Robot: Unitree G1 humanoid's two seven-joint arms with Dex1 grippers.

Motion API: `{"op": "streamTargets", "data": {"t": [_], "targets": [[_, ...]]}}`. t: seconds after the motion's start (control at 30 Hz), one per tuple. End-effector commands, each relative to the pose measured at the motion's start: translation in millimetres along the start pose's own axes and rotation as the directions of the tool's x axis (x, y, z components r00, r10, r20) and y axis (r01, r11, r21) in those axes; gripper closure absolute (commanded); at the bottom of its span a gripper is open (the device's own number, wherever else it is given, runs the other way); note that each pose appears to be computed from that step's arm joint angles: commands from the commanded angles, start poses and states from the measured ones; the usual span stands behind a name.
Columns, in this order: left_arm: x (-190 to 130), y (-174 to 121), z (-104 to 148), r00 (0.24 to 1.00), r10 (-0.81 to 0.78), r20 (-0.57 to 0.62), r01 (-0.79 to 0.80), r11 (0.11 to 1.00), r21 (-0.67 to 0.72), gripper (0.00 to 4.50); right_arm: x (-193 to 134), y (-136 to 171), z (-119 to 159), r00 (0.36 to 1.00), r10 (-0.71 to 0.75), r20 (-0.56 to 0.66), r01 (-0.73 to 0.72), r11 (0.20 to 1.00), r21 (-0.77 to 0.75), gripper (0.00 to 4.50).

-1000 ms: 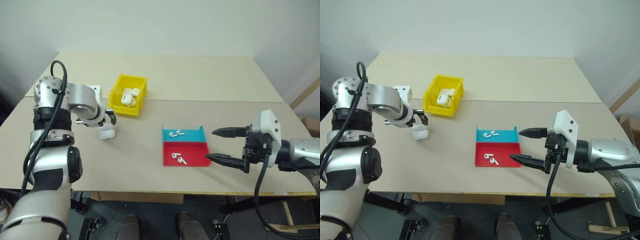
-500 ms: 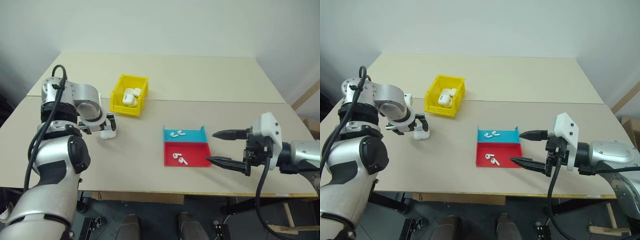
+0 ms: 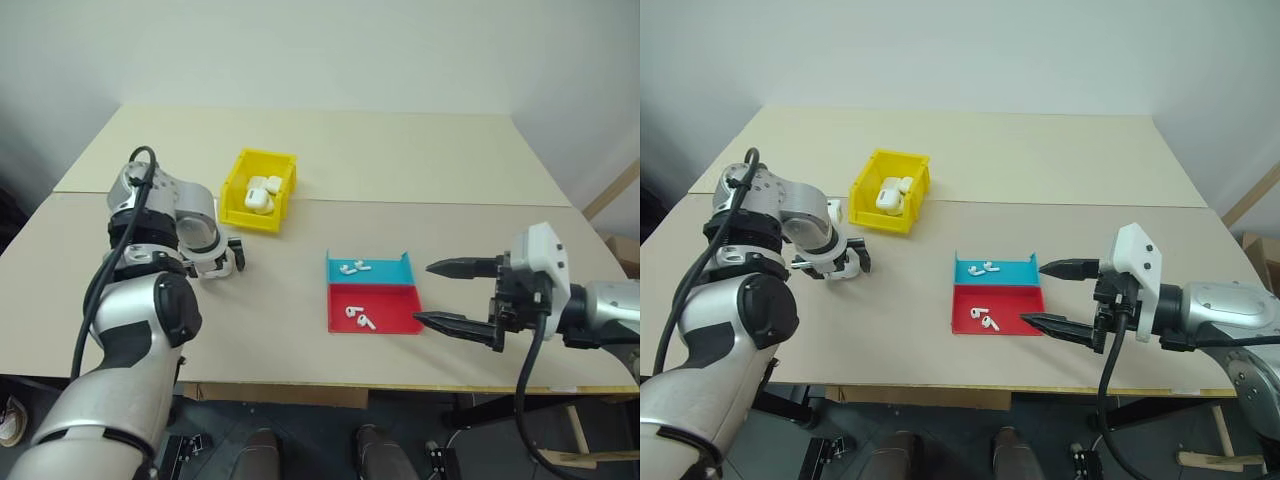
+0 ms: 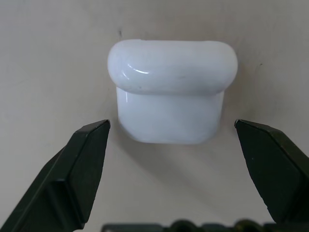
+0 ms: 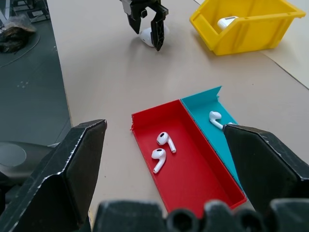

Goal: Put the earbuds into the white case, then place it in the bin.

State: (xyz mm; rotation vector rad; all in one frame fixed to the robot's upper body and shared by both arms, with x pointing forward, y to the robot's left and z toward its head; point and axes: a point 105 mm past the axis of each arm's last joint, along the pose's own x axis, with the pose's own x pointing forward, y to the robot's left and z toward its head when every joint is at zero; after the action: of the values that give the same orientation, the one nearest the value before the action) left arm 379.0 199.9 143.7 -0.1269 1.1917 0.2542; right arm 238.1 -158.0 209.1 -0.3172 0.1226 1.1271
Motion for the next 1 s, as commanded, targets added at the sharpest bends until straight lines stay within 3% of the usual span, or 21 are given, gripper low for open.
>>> {"op": "streamTargets", "data": {"t": [0.03,0.67,0.77,0.87,1.0], "targets": [[-11,0,11,0.998,-0.003,0.057,0.003,1.0,-0.006,0.0,-4,3,10,1.0,-0.009,0.016,0.01,0.999,-0.04,0.03],[-2,-4,17,0.993,-0.007,0.114,0.004,1.0,0.026,0.0,-4,8,10,1.0,-0.002,0.026,0.003,0.999,-0.038,0.03],[0,-4,16,0.992,-0.008,0.126,0.004,0.999,0.034,0.61,-4,9,10,1.0,-0.001,0.026,0.002,0.999,-0.04,0.0],[-1,-3,15,0.992,-0.015,0.128,0.01,0.999,0.043,1.61,-4,10,10,1.0,0.0,0.028,0.001,0.999,-0.038,0.0],[-9,7,21,0.981,-0.026,0.19,0.022,0.999,0.026,1.72,-4,10,9,1.0,-0.005,0.031,0.006,0.999,-0.031,0.0]]}}
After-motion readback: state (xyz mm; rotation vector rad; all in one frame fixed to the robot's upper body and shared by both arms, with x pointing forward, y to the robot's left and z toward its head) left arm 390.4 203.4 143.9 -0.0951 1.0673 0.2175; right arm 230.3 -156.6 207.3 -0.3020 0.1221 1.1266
